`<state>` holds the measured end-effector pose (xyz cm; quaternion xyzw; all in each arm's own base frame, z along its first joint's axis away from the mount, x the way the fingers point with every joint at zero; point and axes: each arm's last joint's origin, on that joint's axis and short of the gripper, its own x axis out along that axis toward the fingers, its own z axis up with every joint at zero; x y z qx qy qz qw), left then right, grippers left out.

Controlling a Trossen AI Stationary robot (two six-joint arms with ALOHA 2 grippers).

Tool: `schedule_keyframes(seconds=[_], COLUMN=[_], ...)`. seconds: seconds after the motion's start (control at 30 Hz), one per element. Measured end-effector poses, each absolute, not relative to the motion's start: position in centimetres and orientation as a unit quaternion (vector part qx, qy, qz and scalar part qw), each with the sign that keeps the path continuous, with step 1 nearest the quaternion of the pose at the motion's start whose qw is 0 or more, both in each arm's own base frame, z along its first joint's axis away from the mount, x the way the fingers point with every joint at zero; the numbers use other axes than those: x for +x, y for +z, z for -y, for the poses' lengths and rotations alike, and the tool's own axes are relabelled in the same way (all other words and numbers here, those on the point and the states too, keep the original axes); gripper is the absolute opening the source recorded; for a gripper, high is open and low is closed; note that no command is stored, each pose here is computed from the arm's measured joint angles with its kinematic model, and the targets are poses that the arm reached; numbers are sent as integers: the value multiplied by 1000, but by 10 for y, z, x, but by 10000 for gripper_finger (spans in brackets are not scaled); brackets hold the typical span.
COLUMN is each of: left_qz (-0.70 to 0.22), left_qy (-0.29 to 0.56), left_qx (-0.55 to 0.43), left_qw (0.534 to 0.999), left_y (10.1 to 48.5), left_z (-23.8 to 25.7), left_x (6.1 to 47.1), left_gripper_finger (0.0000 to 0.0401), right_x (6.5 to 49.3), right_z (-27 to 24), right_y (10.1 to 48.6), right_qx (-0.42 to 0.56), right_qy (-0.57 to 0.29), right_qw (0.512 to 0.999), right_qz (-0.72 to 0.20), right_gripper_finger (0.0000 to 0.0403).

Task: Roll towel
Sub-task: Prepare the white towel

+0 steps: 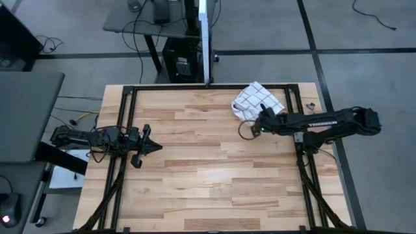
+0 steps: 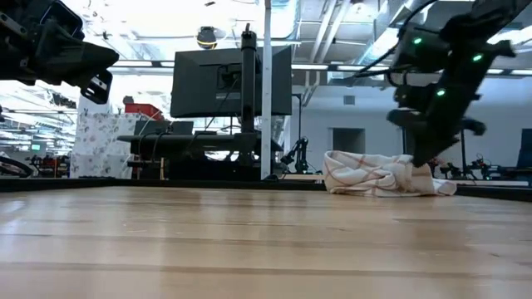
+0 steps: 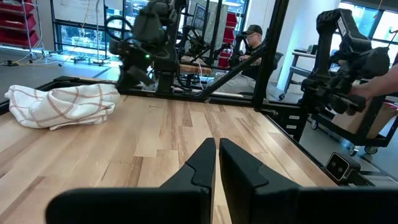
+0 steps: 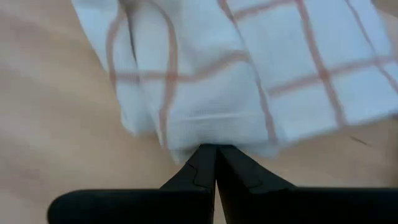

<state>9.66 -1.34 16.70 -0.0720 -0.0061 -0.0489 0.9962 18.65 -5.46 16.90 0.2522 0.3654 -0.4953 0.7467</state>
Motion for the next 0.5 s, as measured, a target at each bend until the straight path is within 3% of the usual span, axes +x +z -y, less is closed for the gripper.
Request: schedule_keyframes(seconds=[0.27,0.5], left_qz=[6,6], left_qy=[-49,-49], left_qx=[-72,-72], left_qw=[996,996], left_y=[167,167], left_z=[13,13], left_x=[97,97], left_gripper_finger=[7,7], right_x=[204,226], right_z=[76,83], right_y=[182,184], right_qx=[303,334], right_qy=[-490,-372], right_qw=[782,839], right_qz=[-238,-215], right_gripper_finger=[0,0])
